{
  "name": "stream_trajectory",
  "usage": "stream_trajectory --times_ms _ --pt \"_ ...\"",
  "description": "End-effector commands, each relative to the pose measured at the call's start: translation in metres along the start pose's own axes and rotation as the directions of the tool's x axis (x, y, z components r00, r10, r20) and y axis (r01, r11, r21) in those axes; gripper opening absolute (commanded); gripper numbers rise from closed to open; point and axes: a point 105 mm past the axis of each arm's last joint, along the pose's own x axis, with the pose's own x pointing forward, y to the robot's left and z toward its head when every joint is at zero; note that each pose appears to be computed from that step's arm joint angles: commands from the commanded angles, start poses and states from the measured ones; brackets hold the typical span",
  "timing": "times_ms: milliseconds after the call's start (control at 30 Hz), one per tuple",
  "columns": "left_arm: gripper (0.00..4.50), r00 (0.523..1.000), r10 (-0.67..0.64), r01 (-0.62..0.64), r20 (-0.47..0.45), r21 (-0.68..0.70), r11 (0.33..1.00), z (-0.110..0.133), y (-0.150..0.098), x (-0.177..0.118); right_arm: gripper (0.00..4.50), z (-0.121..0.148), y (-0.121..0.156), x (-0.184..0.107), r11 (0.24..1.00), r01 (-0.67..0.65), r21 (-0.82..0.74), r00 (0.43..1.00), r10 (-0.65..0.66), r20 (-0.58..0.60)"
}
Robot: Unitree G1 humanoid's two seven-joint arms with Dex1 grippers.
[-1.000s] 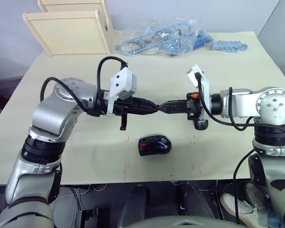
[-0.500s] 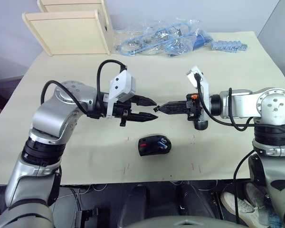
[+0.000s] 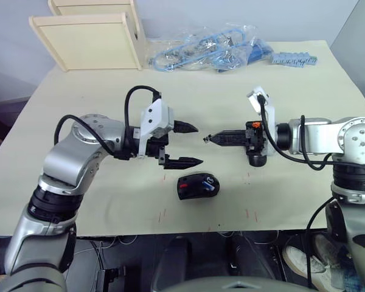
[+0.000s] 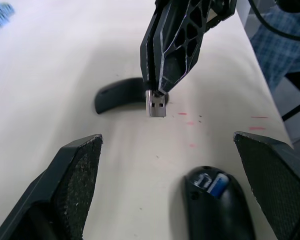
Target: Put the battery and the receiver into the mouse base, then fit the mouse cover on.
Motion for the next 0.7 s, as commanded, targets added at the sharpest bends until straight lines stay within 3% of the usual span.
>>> stream_trajectory --times_ms 33,133,700 --pt "4.21 0.999 0.044 -0.046 0.025 0.089 0.995 0.0128 0.0033 -0.0033 0.00 0.0064 0.0052 -0.0044 1.000 -0.021 -0.001 0.999 0.021 0.037" --pt "3.29 0.997 0.071 -0.073 0.023 0.128 0.989 0.0143 0.0070 -0.0021 0.00 0.0064 0.0043 -0.0042 1.000 -0.018 0.014 0.999 0.017 0.038" --pt "3.29 0.997 0.075 -0.080 0.036 0.139 0.987 0.0128 0.0046 0.0029 0.00 0.0067 0.0030 0.0004 0.999 -0.012 0.049 0.999 0.010 0.041"
